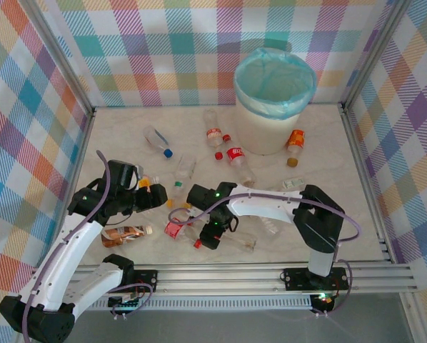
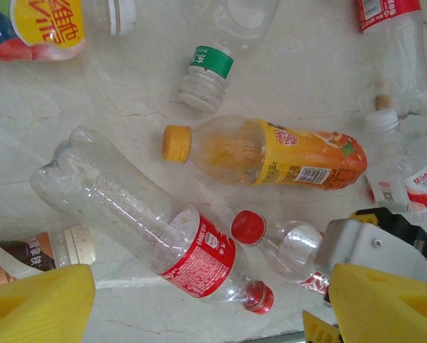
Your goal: Put the plastic bottles in the bin
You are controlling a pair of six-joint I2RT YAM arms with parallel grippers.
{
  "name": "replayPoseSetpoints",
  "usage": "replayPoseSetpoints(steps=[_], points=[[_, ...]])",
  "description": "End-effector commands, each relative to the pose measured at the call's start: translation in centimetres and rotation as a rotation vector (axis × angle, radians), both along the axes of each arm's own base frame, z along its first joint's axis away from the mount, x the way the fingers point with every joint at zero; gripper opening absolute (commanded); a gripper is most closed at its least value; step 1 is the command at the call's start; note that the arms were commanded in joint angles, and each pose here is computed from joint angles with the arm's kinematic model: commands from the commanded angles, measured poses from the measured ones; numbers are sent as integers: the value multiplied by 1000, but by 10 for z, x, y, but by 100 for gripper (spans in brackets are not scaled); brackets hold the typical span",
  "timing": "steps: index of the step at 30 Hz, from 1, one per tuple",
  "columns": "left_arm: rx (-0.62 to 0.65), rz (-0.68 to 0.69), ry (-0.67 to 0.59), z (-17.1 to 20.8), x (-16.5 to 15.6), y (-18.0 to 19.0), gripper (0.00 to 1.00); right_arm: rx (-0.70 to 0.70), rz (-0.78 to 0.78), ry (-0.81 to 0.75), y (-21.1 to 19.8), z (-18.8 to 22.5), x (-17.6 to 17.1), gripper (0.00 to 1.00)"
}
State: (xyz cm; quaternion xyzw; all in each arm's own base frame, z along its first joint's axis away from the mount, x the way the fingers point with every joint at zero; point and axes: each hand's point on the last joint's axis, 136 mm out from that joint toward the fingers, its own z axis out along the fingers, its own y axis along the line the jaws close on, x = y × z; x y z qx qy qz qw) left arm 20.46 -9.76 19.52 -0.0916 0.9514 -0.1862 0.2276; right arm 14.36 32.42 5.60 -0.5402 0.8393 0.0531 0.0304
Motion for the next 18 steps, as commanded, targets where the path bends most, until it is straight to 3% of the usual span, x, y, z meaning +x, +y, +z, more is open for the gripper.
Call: replayPoseSetpoints(steps=[1, 11, 18], points=[[13, -8, 1, -1, -3, 1, 85, -18, 29, -21, 2, -9, 3, 90], [23, -10, -10, 4, -2, 2, 85, -79, 41, -42, -1, -29, 11, 87], [35, -9, -48, 19, 2, 5, 85, -39, 33, -53, 1, -9, 10, 66]])
